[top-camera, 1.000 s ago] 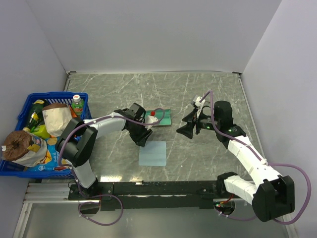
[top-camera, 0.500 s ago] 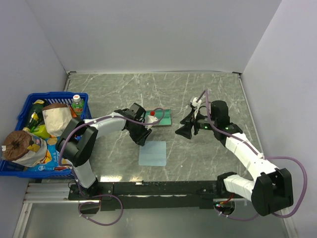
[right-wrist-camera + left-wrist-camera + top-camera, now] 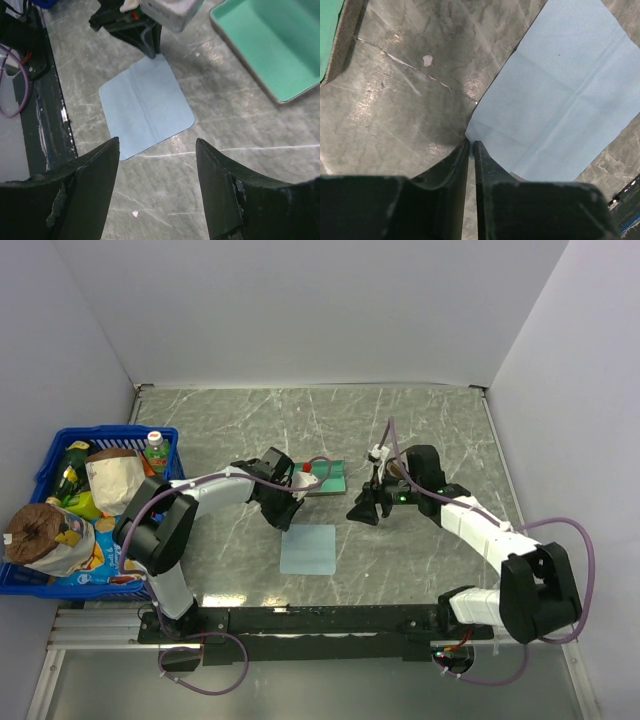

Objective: Organize the sunglasses

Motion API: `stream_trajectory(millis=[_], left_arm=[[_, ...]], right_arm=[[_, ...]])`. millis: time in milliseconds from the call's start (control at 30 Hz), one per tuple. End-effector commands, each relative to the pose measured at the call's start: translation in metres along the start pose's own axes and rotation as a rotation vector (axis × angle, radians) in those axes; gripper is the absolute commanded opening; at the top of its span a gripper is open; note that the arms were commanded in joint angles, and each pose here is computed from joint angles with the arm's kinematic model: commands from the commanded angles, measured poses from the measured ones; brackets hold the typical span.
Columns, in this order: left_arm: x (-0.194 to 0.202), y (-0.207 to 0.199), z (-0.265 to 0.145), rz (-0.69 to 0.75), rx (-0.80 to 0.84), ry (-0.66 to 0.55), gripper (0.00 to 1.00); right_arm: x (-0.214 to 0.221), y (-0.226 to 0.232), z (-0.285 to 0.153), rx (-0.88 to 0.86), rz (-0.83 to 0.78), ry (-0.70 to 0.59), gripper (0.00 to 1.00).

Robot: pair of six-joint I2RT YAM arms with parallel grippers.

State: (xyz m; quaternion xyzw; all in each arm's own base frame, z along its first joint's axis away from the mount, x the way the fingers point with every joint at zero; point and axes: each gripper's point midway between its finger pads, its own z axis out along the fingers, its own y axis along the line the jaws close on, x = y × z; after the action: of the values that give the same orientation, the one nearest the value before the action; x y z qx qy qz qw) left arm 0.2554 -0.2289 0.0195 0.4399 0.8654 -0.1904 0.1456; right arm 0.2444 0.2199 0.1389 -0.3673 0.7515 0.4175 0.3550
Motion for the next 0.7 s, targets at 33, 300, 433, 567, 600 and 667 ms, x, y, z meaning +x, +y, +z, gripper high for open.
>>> stream_trajectory(millis=[33,300,433,567,600,667], left_arm=[[0.006,0.003,0.004,-0.030,-0.012,0.017,0.12],[0.006,0.003,0.004,-0.040,-0.012,0.010,0.02],[0.006,0.001,0.004,-0.053,0.001,0.009,0.01],[0.004,0.001,0.003,-0.069,0.011,-0.006,0.01],[0.004,0.000,0.003,-0.073,0.019,-0.009,0.01],[0.003,0.002,0.002,-0.082,0.019,-0.020,0.01]], right_arm=[[-0.005,0.002,0.012,-0.033,0.016,0.017,0.67],[0.010,-0.016,0.033,-0.008,0.195,0.104,0.60],[0.020,-0.023,0.044,-0.001,0.274,0.159,0.55],[0.031,-0.032,0.057,0.006,0.369,0.209,0.50],[0.033,-0.032,0.059,0.005,0.387,0.218,0.48],[0.039,-0.036,0.064,0.020,0.409,0.238,0.47]])
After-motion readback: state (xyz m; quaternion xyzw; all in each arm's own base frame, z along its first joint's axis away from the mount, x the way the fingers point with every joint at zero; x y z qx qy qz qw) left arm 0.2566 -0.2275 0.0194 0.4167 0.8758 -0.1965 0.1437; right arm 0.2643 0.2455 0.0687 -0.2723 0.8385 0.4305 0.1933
